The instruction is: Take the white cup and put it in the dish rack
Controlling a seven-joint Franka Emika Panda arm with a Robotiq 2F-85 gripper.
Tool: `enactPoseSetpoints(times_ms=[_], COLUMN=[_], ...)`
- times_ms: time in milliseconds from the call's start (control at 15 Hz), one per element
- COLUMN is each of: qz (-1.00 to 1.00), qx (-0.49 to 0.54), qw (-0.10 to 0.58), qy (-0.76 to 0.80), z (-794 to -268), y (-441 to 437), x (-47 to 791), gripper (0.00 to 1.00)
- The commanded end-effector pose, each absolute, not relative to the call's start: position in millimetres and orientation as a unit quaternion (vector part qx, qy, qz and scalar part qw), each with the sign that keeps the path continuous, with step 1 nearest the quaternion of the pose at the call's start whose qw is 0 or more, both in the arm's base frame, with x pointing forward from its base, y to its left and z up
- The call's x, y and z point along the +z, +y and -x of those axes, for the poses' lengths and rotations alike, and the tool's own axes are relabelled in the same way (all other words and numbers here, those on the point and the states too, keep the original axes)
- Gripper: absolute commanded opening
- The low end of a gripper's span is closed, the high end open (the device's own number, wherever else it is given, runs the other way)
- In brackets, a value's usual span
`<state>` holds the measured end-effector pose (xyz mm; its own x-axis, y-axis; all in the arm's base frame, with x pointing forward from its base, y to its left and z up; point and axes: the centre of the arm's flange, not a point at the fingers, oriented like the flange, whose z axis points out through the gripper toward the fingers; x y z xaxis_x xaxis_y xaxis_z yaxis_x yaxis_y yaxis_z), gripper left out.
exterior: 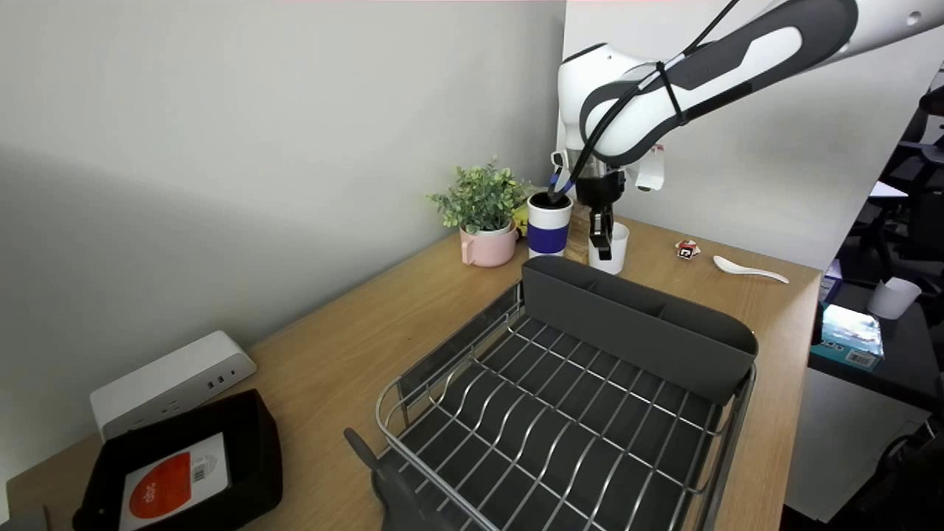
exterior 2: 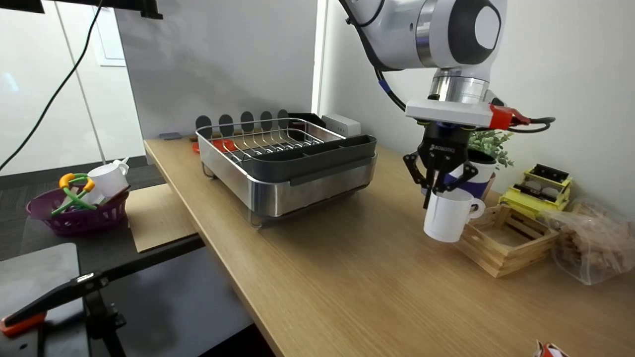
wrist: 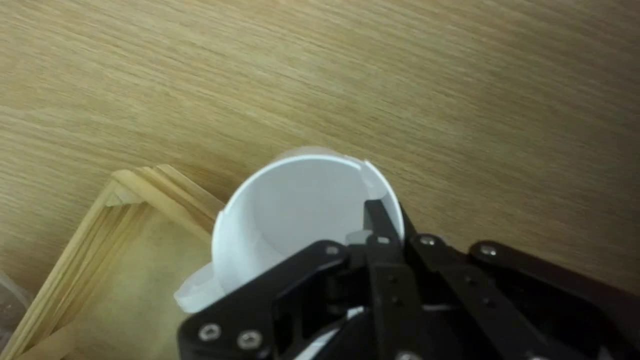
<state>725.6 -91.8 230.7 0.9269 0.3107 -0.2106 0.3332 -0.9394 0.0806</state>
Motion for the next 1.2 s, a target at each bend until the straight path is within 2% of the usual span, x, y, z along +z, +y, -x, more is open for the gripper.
enactPoseSetpoints(times_ms=[0, 1133], qz=[-0.980, -0.976], qx=[-0.076, -0.027], qw=[0.077, 0.140], qy=[0.167, 0.162], z=[-695.8, -641.0], y=[-72.9, -12.6], x=[253.0, 307.1], gripper=[0.01, 0.01])
